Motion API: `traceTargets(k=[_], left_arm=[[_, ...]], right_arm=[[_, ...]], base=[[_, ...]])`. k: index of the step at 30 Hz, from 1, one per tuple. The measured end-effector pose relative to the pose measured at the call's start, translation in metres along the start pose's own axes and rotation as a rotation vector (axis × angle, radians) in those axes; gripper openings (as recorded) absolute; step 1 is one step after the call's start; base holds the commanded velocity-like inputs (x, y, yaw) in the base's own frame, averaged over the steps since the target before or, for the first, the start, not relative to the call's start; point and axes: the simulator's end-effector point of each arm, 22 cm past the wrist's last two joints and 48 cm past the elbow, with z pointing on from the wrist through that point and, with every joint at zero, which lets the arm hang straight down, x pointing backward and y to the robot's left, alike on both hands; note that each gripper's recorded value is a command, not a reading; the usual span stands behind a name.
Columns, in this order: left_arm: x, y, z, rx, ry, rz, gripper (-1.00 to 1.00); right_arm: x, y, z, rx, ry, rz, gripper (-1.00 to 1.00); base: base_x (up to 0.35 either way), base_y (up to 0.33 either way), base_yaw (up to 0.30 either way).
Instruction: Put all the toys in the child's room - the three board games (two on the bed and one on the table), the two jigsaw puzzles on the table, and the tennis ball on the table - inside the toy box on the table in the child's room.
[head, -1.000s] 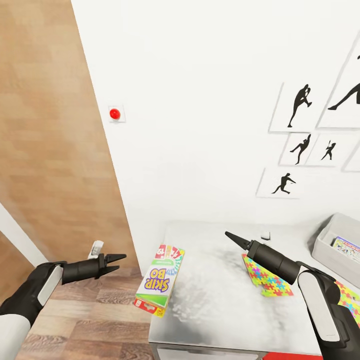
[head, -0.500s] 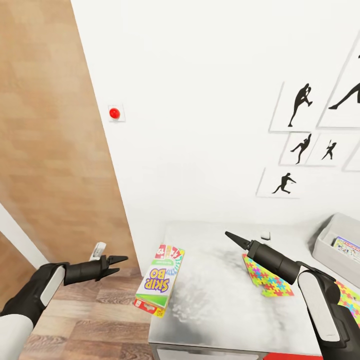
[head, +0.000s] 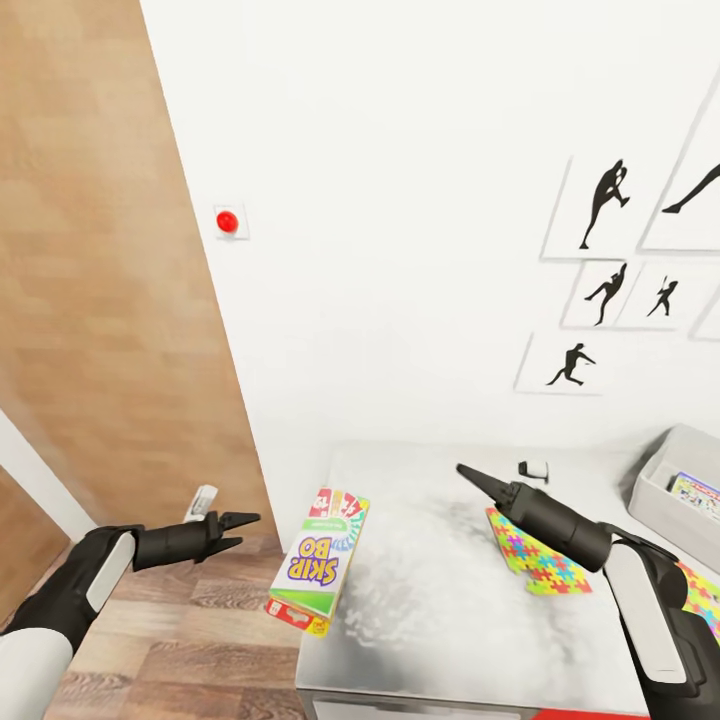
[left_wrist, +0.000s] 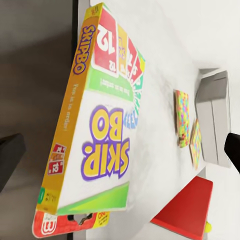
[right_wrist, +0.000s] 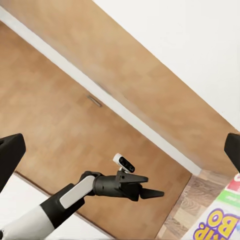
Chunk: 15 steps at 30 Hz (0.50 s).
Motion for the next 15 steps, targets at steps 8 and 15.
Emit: traceTargets(k=[8, 15], left_arm=[[0.003, 0.000, 0.012, 0.016, 0.003, -0.001, 1.00], [0.003, 0.003, 0.019, 0.021, 0.005, 0.000, 1.00]], right_arm=[[0.004, 0.004, 0.001, -0.042, 0.008, 0.011, 1.00], [0.008, 0.002, 0.005, -0.060, 0.002, 0.017, 1.00]], base=[[0.000, 0.000, 0.000], [0.000, 0.000, 0.000]])
